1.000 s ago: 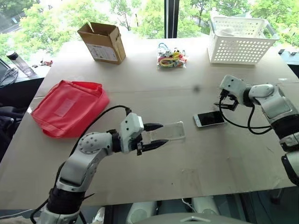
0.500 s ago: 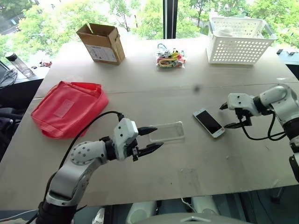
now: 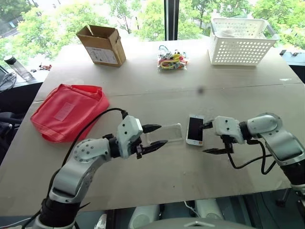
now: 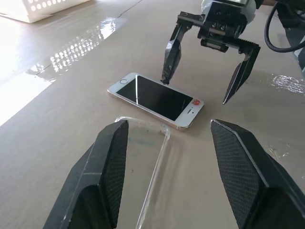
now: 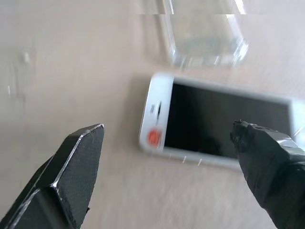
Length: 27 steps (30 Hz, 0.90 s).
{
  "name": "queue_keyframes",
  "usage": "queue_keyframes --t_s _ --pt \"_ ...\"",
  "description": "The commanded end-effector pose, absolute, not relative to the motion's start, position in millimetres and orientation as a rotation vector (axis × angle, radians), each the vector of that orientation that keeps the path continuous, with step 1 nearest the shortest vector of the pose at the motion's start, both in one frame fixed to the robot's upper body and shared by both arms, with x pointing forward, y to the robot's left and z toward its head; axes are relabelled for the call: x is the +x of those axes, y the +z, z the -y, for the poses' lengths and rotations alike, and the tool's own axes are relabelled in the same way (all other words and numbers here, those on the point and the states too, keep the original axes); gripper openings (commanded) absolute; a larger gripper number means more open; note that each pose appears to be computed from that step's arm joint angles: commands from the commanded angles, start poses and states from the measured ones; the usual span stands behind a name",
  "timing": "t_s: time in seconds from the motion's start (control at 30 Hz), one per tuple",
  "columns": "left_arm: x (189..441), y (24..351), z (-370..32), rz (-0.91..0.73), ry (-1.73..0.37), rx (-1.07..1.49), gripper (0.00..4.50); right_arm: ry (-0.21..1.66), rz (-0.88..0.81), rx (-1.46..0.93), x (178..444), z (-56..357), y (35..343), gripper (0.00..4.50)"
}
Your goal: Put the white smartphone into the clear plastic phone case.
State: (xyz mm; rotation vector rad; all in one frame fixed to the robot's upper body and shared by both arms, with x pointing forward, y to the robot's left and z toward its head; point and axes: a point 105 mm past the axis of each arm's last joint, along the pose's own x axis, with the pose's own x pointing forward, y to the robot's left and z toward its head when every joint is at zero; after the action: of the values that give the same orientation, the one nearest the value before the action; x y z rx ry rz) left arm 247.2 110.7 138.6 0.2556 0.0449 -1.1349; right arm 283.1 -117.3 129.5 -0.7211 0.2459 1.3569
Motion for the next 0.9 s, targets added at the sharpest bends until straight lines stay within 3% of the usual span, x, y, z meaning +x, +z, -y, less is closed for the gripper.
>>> queue_keyframes --t_s 0.03,0.2,0.33,0.43,0.53,0.7,0.9 --pt "249.6 144.7 -114.6 -0.024 -1.126 0.277 2.76 1.299 -0.191 -0.762 285.7 122.2 154.0 4.5" --pt "253.5 144.2 -116.3 -0.022 -1.113 0.279 2.76 1.117 -0.15 -0.868 315.1 144.2 154.6 4.5" --pt "251.0 141.7 -118.0 -0.025 -1.101 0.284 2.76 1.111 -0.094 -0.916 321.8 141.8 144.8 4.5" --pt "249.3 140.1 -120.1 -0.029 -1.094 0.288 2.76 1.182 -0.021 -0.889 319.8 128.8 148.1 4.5" --pt "248.6 139.4 -121.0 -0.03 -1.09 0.289 2.76 1.353 -0.056 -0.989 314.8 125.7 144.8 4.5" --pt "248.0 137.2 -122.2 -0.028 -1.073 0.292 2.76 1.266 -0.075 -0.8 357.1 106.7 167.4 4.5" --pt "241.4 129.3 -125.7 -0.033 -1.031 0.283 2.76 1.184 -0.121 -0.855 386.1 85.8 151.2 4.5"
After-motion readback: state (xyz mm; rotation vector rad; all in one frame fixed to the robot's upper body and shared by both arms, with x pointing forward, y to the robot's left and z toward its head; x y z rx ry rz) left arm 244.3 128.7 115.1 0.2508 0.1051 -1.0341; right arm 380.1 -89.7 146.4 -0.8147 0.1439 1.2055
